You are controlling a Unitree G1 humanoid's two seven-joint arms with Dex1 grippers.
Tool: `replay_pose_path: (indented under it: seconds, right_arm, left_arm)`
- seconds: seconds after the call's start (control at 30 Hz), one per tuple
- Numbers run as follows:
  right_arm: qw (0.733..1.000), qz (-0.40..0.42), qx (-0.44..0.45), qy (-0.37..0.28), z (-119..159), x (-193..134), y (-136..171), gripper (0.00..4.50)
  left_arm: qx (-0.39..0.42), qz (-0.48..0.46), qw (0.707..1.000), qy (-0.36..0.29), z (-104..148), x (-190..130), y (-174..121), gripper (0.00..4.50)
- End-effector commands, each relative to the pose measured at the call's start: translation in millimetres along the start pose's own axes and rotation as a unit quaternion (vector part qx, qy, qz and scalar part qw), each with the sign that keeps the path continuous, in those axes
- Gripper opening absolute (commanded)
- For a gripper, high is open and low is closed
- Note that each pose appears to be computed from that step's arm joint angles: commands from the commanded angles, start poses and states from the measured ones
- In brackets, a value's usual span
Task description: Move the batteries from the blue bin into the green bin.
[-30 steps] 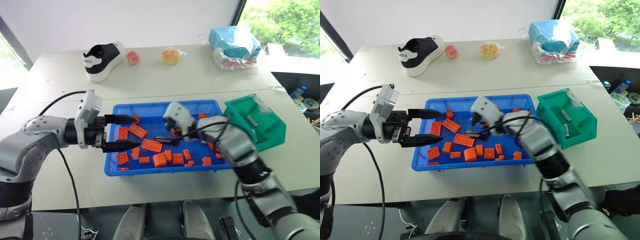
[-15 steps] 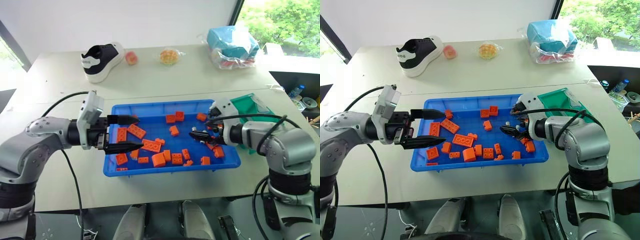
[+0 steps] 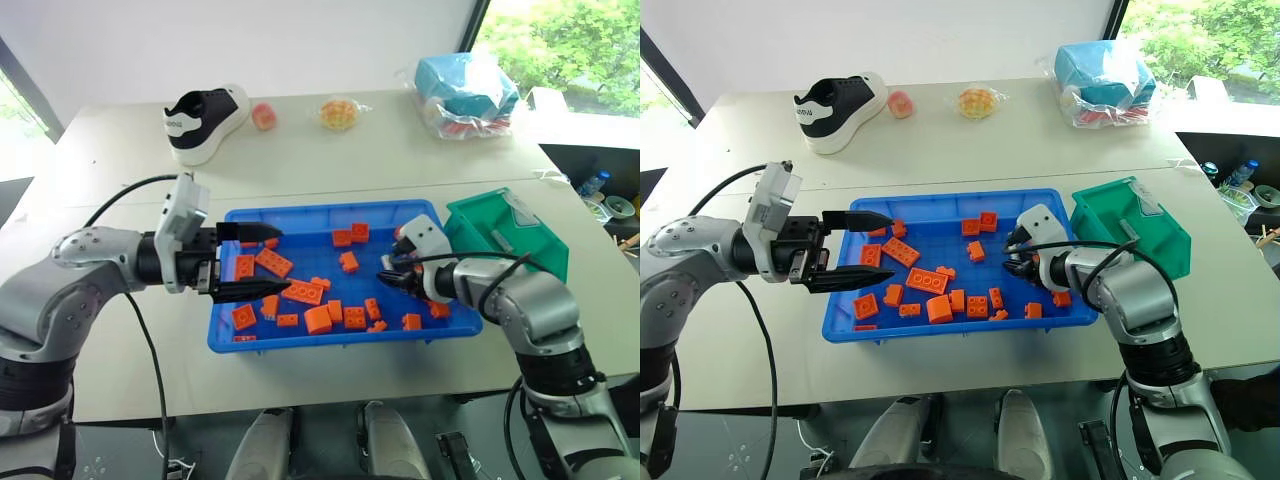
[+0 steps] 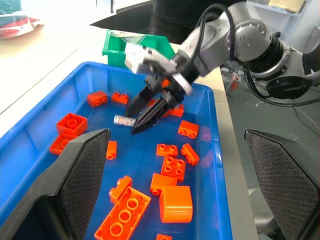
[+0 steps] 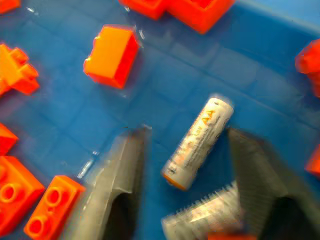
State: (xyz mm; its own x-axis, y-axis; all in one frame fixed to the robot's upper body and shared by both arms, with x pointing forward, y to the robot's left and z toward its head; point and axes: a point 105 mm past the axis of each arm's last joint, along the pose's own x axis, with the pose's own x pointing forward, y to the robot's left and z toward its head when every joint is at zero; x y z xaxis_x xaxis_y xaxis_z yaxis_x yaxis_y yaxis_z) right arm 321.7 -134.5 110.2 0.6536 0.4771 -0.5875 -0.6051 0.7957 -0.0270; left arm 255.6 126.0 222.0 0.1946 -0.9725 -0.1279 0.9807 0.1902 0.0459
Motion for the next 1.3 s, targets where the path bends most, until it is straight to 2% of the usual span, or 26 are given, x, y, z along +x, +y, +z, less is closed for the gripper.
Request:
replay_pose_path:
  seconds: [0.03,0.07,0.2,0.27,0.33,0.47,0.6,0.7,0.8,0.83,0.93,1.0,1.1,1.3]
  right_arm:
    - [1.000,-0.007,0.005,-0.008,4,-4,-3,0.24]
    - [1.000,-0.008,0.006,-0.017,9,-7,-3,0.02]
    - [0.997,-0.020,0.025,-0.072,39,-30,-11,0.03]
    - [0.991,-0.060,0.045,-0.110,59,-56,-32,0.03]
    - [0.985,-0.103,0.061,-0.127,67,-78,-53,0.03]
    - [0.972,-0.180,0.080,-0.126,56,-107,-89,0.03]
    - [0.960,-0.239,0.099,-0.108,31,-114,-113,0.03]
    - [0.958,-0.253,0.091,-0.097,22,-111,-116,1.51]
    - [0.956,-0.267,0.036,-0.113,32,-113,-116,3.09]
    - [0.958,-0.255,-0.003,-0.128,42,-113,-110,3.54]
    - [0.968,-0.159,-0.121,-0.153,68,-105,-80,3.54]
    - [0.968,-0.077,-0.198,-0.134,71,-97,-62,3.54]
    - [0.953,0.074,-0.285,-0.072,60,-83,-34,3.54]
    - [0.907,0.199,-0.368,0.051,29,-54,-36,3.54]
  left_arm:
    - [0.018,-0.005,1.000,-0.006,9,1,0,4.50]
    - [0.018,-0.005,1.000,-0.007,9,1,0,4.50]
    - [0.017,-0.004,1.000,-0.006,8,0,1,4.50]
    - [0.016,-0.003,1.000,-0.006,8,0,1,4.50]
    - [0.016,-0.003,1.000,-0.006,6,0,1,4.50]
    - [0.014,-0.005,1.000,-0.005,4,1,1,4.50]
    - [0.016,-0.008,1.000,-0.009,5,4,4,4.50]
    - [0.018,-0.012,1.000,-0.011,7,6,4,4.50]
    - [0.020,-0.013,1.000,-0.010,8,6,6,4.50]
    - [0.020,-0.013,1.000,-0.010,8,5,6,4.50]
    - [0.021,-0.014,1.000,-0.009,9,5,7,4.50]
    - [0.023,-0.015,1.000,-0.008,10,6,8,4.50]
    - [0.025,-0.016,1.000,-0.010,12,7,10,4.50]
    - [0.029,-0.011,0.999,-0.011,12,7,7,4.50]
